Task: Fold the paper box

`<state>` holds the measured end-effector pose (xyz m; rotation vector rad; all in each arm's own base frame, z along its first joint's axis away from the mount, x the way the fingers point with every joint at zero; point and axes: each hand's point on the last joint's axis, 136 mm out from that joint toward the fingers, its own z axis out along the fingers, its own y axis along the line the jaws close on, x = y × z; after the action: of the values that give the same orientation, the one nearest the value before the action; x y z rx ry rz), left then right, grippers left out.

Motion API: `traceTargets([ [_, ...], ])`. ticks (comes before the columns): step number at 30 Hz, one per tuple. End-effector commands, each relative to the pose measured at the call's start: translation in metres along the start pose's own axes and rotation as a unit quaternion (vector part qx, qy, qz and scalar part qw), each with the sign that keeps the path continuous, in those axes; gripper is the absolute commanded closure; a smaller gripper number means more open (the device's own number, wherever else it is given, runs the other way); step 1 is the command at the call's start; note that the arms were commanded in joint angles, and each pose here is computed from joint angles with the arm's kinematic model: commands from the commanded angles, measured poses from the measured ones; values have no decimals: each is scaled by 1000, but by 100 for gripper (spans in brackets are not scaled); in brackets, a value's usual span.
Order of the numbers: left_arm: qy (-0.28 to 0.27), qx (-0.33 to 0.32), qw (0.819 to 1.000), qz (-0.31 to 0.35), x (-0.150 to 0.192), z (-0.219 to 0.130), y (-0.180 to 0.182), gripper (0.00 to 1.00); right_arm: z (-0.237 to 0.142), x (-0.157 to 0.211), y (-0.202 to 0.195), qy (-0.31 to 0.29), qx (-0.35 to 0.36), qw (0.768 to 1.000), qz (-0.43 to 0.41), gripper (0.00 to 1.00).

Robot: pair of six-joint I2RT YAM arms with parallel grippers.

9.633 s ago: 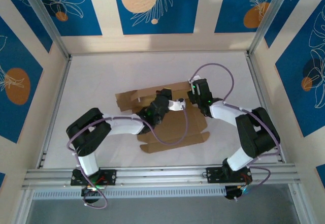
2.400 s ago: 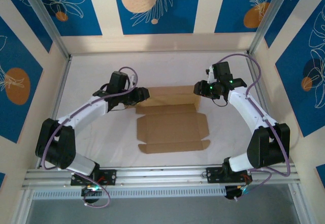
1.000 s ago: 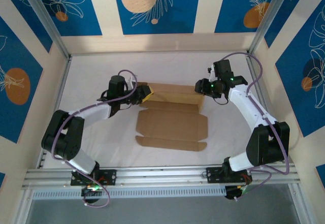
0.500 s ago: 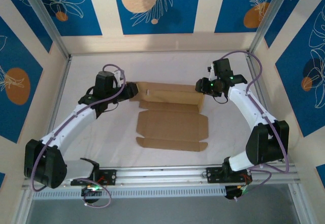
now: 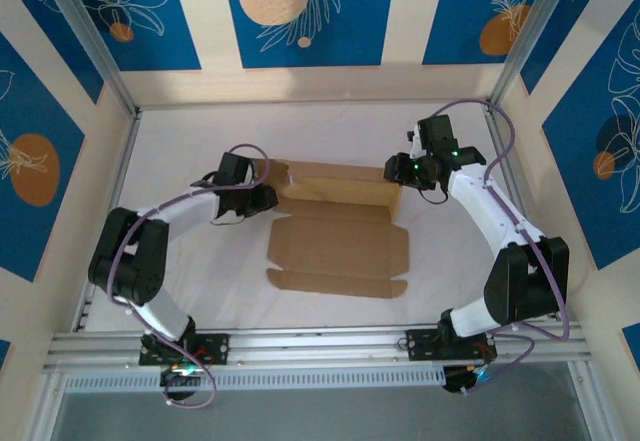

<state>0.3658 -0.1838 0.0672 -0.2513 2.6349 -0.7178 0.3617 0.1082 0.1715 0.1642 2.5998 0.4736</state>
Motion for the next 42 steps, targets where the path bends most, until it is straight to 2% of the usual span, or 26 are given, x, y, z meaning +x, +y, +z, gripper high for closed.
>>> traceTargets([
  [1, -22, -3, 1000, 8, -16, 5, -4, 58, 3, 3, 2, 7, 2, 1000, -7, 51],
  [4, -23, -16, 1000, 12, -17, 11, 2, 51, 3, 4, 3, 10, 1, 1000, -10, 51],
  [8, -25, -23, 999, 15, -21, 23, 4, 49, 4, 7, 4, 13, -1, 1000, -11, 51],
  [18, -64, 56, 996, 34, -36, 42, -23, 51, 1, 9, 11, 17, -23, 1000, -8, 52],
  [28, -96, 52, 993, 40, -36, 60, -15, 52, -1, 11, 15, 20, -33, 999, -6, 52],
  [36, -164, 42, 984, 62, -45, 44, -8, 51, 0, 16, 15, 27, -36, 999, -5, 52],
  [42, -198, 41, 976, 79, -50, 24, -11, 44, 1, 19, 14, 31, -36, 999, -8, 52],
])
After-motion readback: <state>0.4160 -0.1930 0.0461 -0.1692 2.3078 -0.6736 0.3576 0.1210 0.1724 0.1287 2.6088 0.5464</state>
